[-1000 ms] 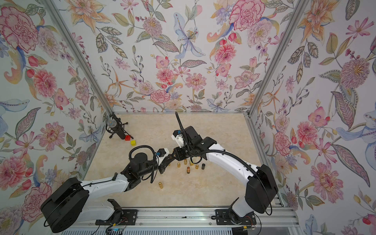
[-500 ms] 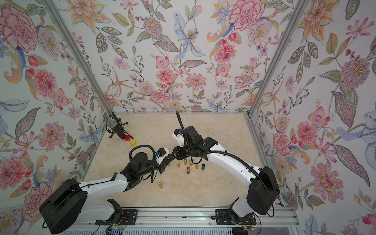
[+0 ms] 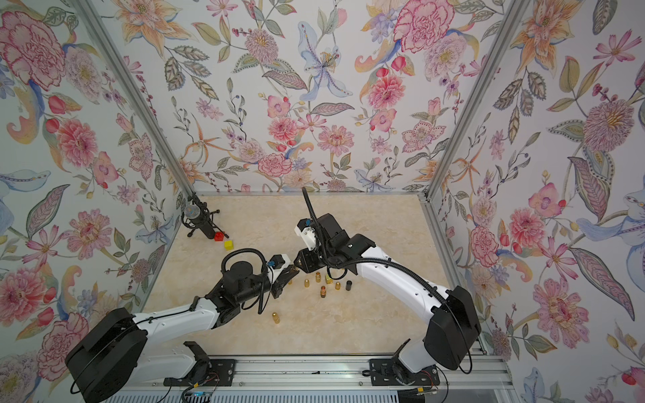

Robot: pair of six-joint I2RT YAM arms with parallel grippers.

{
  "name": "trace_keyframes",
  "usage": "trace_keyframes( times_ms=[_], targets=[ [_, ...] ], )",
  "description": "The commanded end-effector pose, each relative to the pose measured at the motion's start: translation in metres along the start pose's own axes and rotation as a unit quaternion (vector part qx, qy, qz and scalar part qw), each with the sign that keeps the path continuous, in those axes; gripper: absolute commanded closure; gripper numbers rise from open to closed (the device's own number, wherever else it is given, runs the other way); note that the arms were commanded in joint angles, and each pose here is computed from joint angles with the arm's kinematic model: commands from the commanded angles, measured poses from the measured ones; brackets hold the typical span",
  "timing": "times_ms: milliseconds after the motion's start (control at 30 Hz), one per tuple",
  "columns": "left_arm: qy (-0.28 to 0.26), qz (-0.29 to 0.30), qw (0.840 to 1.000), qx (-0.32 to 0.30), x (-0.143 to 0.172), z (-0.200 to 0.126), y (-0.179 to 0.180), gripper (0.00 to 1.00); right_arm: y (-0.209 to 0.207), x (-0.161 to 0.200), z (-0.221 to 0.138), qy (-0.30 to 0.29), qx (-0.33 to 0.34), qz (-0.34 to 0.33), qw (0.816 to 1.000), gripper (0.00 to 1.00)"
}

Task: Open the lipstick cap
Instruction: Open the cover of the lipstick.

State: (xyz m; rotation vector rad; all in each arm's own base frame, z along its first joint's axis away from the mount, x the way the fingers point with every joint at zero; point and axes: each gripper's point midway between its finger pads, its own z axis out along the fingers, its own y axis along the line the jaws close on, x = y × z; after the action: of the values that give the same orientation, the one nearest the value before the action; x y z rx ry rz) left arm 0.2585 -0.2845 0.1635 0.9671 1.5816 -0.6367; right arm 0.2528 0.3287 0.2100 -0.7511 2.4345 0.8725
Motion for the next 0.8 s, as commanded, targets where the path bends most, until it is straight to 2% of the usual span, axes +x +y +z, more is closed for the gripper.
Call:
trace_keyframes(
  times_ms=[0,167,467,767],
  targets=[
    [-0.016,0.010,1.000,-0.006,-0.015,-0.002,0.002,0.94,0.008,-0.002,0.005,0.007,-0.019,-0.008,1.000,0.70],
    [-0.018,0.010,1.000,-0.007,-0.018,-0.001,0.002,0.94,0.006,0.002,0.009,0.013,-0.018,-0.006,1.000,0.70],
    [-0.012,0.009,1.000,-0.006,-0.014,-0.001,0.002,0.94,0.006,-0.002,0.004,0.003,-0.013,-0.006,1.000,0.77],
    [0.007,0.005,1.000,-0.010,-0.003,-0.007,0.001,0.94,0.001,-0.011,-0.009,-0.018,-0.006,0.003,1.000,0.79]
  ],
)
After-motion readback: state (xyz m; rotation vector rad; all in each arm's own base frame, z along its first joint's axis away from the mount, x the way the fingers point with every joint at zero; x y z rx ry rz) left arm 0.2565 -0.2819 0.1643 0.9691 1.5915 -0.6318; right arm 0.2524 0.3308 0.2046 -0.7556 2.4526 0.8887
